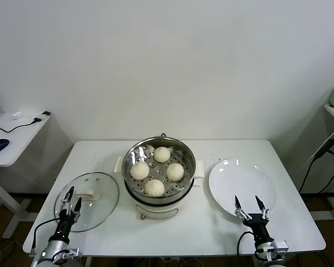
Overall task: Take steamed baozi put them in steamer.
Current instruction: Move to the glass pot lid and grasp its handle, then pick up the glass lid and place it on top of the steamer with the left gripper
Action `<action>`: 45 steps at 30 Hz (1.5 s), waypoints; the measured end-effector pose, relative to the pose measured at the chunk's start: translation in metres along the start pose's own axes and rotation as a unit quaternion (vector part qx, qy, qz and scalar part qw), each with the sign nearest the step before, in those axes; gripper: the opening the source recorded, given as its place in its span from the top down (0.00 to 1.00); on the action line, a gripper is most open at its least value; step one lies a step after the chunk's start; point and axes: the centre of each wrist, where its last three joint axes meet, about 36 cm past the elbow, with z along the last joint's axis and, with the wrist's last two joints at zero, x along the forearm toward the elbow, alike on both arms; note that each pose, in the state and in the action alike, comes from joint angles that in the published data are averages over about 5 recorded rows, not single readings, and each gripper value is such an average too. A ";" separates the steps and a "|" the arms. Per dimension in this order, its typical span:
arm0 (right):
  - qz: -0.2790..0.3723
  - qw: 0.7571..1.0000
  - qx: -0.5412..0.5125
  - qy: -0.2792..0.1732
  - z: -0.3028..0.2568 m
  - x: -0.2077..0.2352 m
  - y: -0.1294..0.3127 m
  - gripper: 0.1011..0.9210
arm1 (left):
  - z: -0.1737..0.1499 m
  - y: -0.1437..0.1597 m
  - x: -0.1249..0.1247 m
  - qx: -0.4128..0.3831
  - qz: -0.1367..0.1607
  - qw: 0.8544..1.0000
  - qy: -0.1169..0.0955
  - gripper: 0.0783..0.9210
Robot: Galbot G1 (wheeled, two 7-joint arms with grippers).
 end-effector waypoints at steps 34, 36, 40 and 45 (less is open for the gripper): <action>-0.012 1.000 0.005 0.004 0.004 -0.001 0.013 0.12 | -0.006 -0.017 -0.024 -0.015 0.021 1.000 0.014 0.87; -0.013 1.000 0.005 0.004 0.003 -0.001 0.013 0.12 | -0.006 -0.017 -0.023 -0.015 0.020 1.000 0.016 0.92; -0.015 1.000 0.006 0.002 0.002 -0.001 0.014 0.12 | -0.006 -0.013 -0.022 -0.013 0.019 0.999 0.022 0.94; -0.016 1.000 0.008 0.002 0.001 0.001 0.015 0.12 | -0.006 0.005 -0.021 -0.003 0.012 0.999 0.032 0.94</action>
